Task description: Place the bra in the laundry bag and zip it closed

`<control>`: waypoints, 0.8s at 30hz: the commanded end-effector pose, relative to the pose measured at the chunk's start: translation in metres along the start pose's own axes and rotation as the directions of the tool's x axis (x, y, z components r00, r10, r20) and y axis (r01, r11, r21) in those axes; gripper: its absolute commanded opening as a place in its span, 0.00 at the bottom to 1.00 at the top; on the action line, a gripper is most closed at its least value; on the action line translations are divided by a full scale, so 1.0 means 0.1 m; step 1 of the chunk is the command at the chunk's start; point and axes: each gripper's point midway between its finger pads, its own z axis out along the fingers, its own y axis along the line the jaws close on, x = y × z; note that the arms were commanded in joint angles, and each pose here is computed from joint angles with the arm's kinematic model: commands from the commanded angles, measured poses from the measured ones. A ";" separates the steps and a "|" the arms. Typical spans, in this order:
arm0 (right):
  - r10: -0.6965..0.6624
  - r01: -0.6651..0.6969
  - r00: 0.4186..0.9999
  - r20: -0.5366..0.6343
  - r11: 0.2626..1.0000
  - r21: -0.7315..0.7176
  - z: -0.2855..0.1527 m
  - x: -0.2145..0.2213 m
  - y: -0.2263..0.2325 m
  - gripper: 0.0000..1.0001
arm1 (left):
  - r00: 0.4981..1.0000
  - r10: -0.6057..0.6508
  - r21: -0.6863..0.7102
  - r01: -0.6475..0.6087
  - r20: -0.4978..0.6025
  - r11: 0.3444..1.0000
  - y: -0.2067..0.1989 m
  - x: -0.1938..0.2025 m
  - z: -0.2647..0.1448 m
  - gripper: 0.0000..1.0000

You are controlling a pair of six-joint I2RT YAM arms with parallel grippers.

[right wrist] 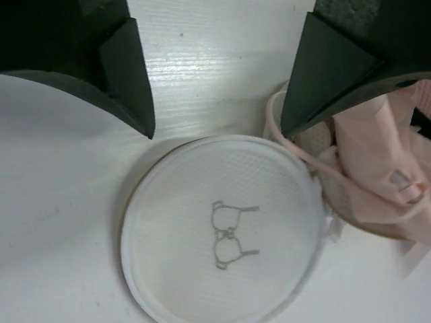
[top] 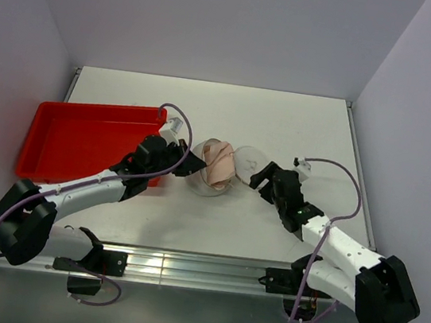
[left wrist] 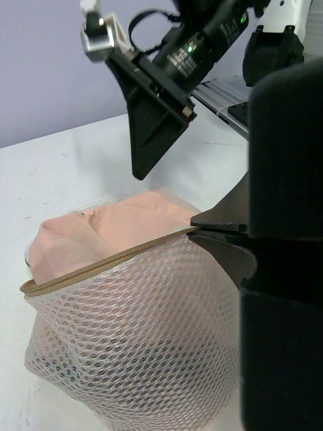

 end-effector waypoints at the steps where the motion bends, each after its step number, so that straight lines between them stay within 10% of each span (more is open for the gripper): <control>1: 0.187 -0.186 0.982 0.024 0.981 -0.058 0.12 -0.10 0.10 0.86 | 0.998 0.031 0.047 -0.034 0.055 0.998 -0.17 -0.16 -0.04 0.00; 15: 0.408 -0.407 0.911 -0.061 0.913 0.018 0.61 0.07 -0.04 0.91 | 0.998 0.037 0.048 -0.040 0.050 0.998 -0.17 -0.14 -0.04 0.00; 24: 0.403 -0.396 0.898 0.177 0.915 -0.074 0.50 -0.49 -0.03 0.33 | 0.995 0.069 0.002 -0.070 0.069 0.998 -0.12 -0.21 -0.08 0.00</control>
